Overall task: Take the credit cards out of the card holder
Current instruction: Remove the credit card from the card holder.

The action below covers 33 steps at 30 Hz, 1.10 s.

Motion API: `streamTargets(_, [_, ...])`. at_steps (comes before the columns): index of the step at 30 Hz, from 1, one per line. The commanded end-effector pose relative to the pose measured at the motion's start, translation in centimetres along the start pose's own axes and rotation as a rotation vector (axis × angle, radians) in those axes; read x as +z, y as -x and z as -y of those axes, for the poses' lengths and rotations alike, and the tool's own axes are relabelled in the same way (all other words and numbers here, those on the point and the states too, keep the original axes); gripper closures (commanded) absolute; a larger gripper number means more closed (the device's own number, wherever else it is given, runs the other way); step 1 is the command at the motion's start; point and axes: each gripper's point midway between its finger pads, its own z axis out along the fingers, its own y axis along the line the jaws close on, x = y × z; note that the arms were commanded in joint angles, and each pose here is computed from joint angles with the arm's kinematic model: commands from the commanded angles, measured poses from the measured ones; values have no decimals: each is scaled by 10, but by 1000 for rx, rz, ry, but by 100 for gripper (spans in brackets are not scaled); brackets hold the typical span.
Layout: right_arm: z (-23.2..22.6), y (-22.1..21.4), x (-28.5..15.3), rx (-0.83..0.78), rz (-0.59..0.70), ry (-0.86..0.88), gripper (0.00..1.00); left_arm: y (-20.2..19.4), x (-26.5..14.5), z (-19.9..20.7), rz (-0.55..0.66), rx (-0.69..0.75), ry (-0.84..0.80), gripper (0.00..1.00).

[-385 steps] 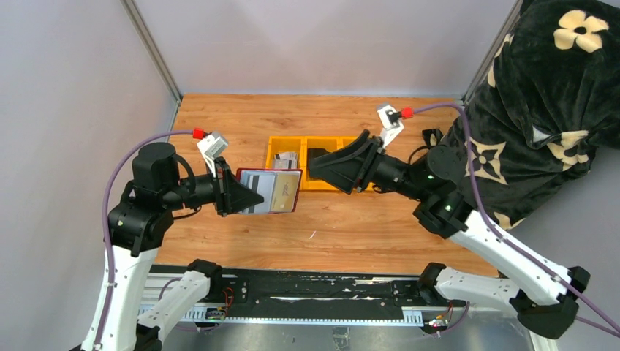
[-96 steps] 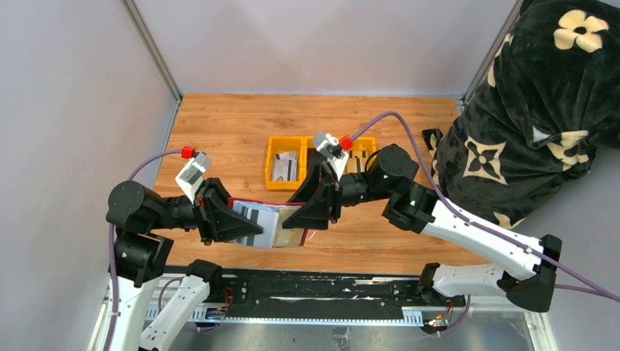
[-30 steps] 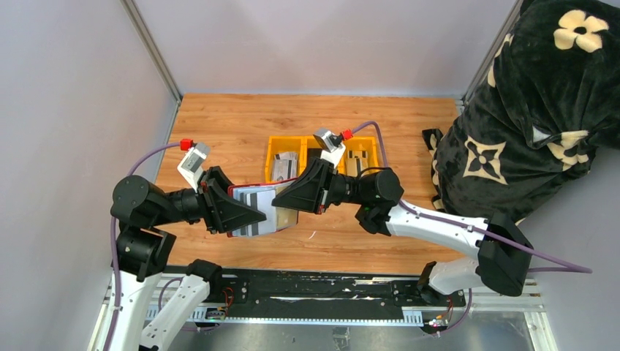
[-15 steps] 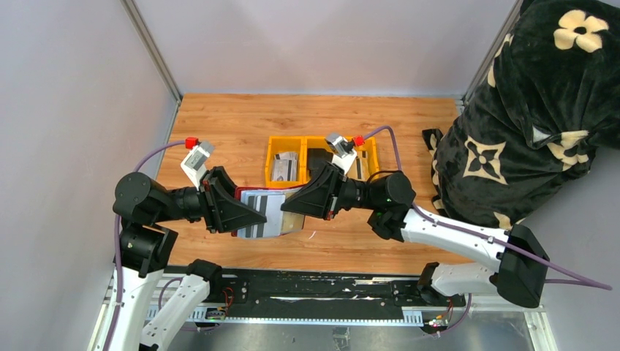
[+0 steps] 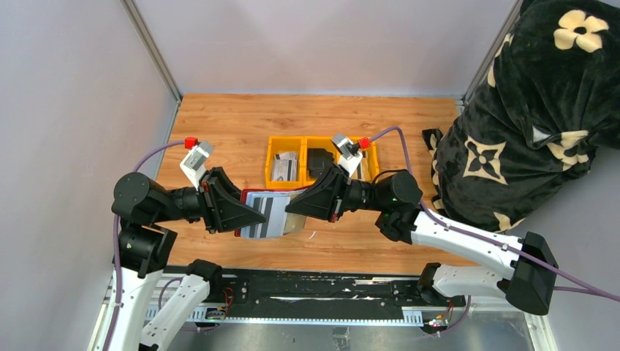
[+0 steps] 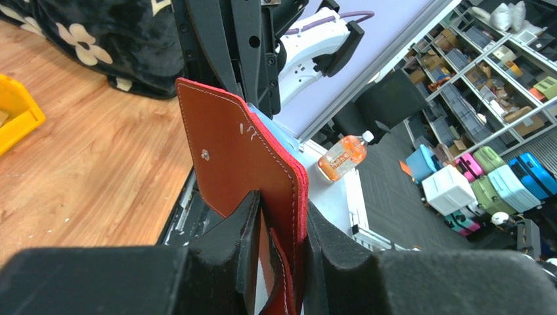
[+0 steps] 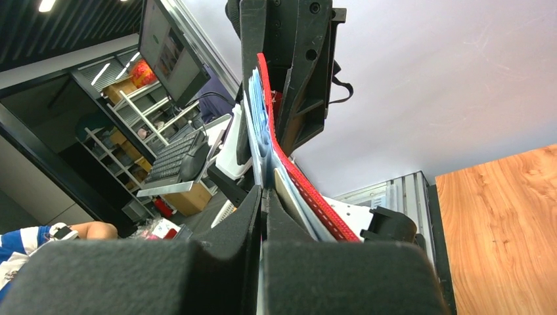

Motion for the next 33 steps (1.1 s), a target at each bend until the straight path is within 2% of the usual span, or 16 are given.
streamTargets(1, [7,7,0,-42,2,-38,100,2,-3,19,-15,40,-47,75])
streamTargets(4, [10,3,2,-49,-19,-58,100,2,-3,19,-17,39,-47,78])
streamTargets(11, [4,3,-1,-72,-39,-68,100,3,-2,10,-16,42,-10,95])
streamTargets(18, [-1,-1,-8,-101,-75,-80,100,4,-2,12,-15,56,-7,100])
streamTargets(28, [-4,-4,-1,-80,-72,-50,100,5,-2,14,-11,62,-10,100])
streamTargets(29, [-5,-3,-1,-77,-61,-45,96,6,-2,15,-11,64,-11,100])
streamTargets(31, [-6,-2,-3,-67,-35,-36,72,6,-3,16,-8,70,-11,100])
streamTargets(33, [-9,1,-3,-55,-3,-16,61,7,-3,16,-2,74,-7,100])
